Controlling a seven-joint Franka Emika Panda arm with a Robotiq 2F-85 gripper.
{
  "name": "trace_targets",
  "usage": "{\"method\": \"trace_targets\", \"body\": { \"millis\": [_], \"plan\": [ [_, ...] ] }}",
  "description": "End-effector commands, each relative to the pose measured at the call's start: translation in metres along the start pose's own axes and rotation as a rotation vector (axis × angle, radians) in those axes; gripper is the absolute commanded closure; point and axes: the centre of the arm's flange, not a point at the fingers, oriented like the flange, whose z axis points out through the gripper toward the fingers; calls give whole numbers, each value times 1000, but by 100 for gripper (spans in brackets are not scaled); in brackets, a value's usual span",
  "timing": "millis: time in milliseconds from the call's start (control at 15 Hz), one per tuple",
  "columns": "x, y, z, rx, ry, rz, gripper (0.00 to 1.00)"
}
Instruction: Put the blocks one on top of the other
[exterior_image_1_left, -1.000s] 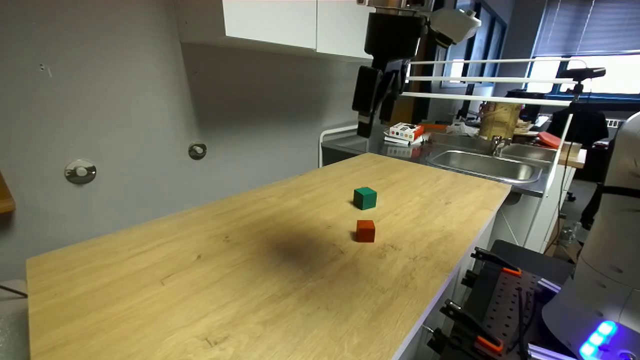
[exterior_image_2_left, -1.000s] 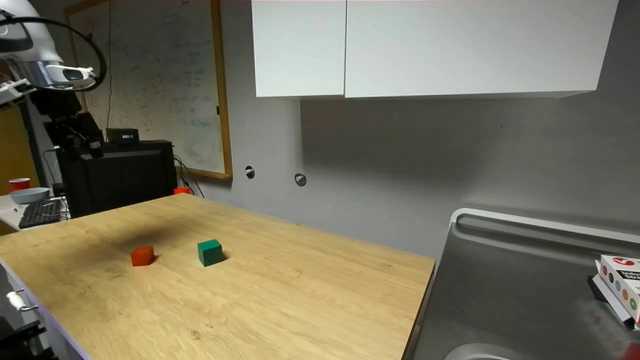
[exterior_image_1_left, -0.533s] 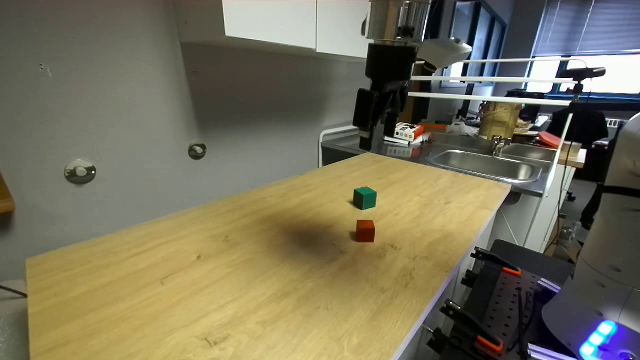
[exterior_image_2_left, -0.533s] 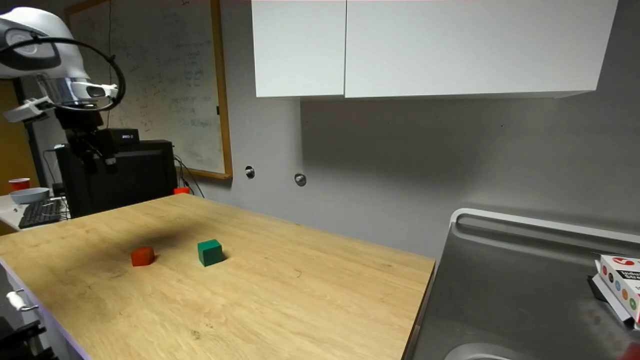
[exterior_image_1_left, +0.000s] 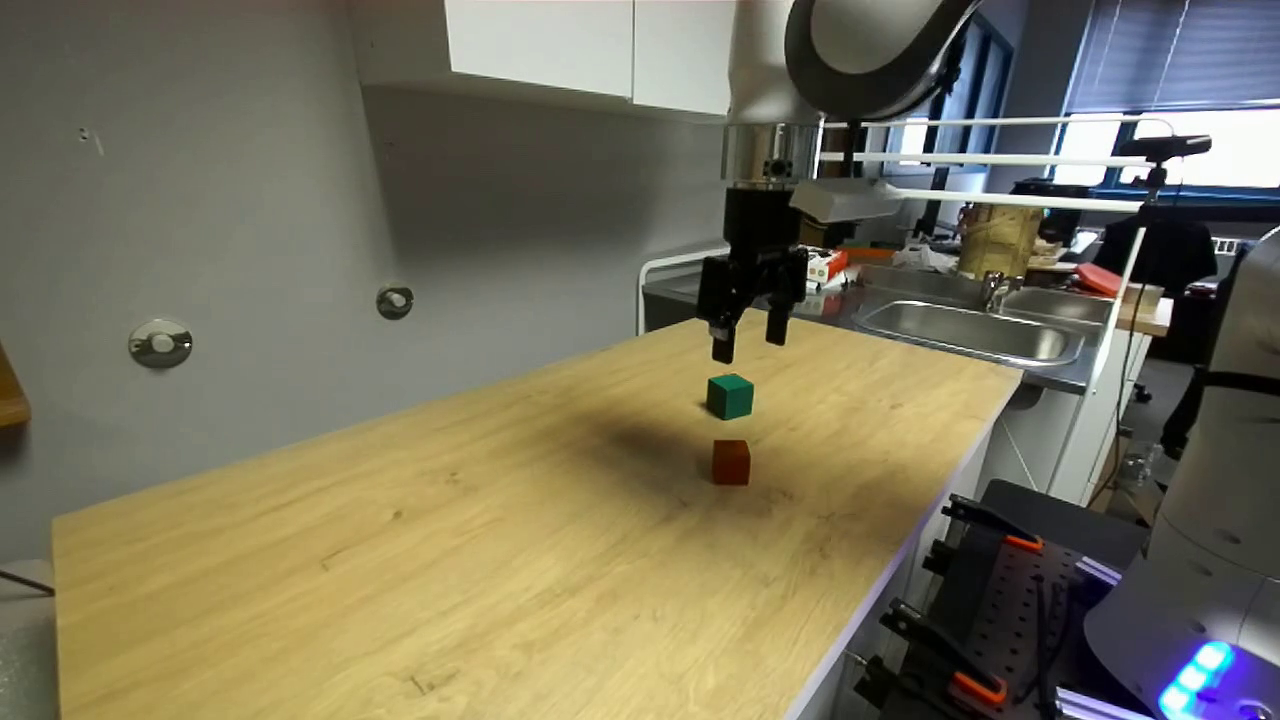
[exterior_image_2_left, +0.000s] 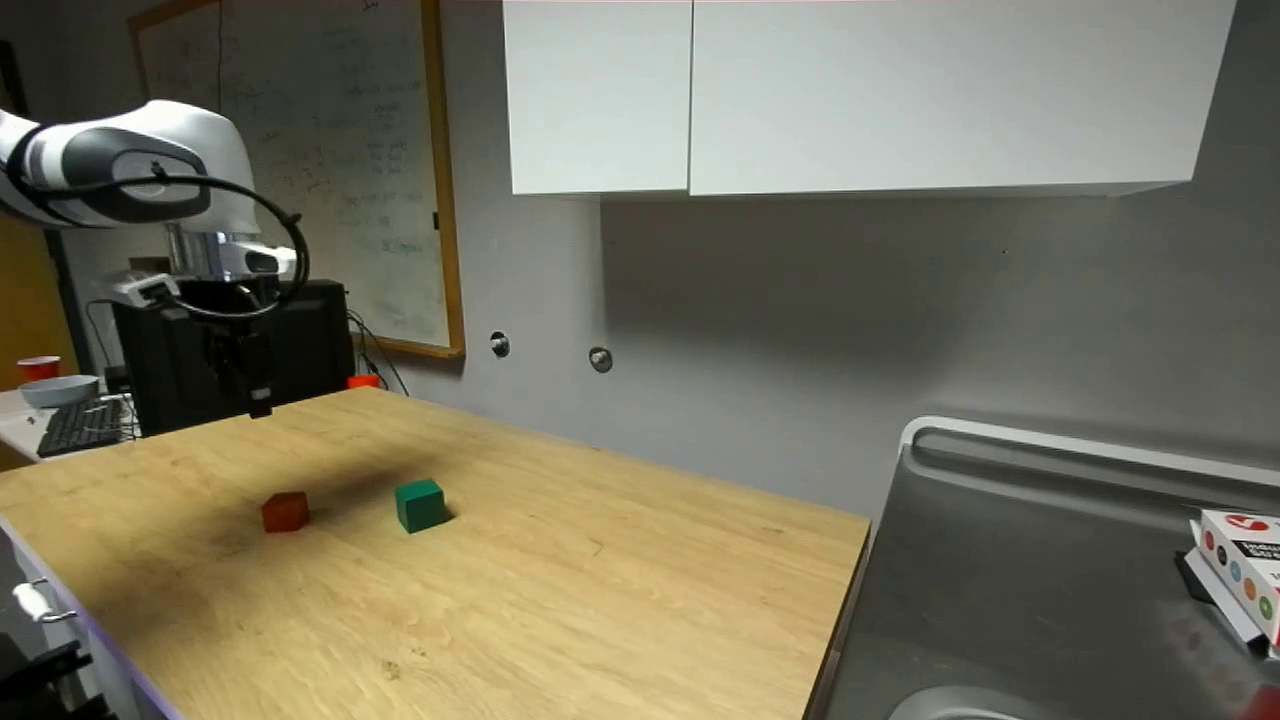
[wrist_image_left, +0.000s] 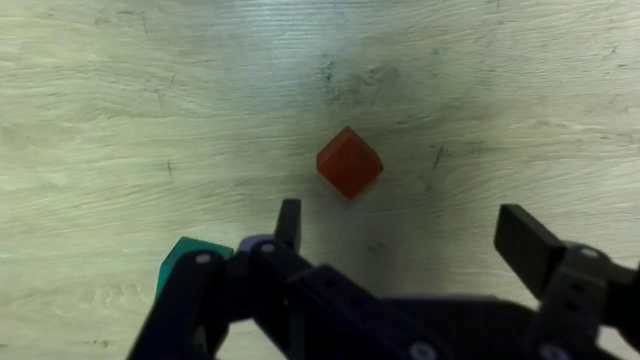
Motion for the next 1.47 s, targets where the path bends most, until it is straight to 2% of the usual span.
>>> {"method": "trace_targets", "body": {
  "millis": [0,400,1000,1400],
  "plan": [
    [16,10,33,82,-73,60,0],
    [29,15,80,126,-191,154,0],
    [76,16,116,126,-292,208,0],
    [80,19,138,154,-372,263,0]
  ]
}}
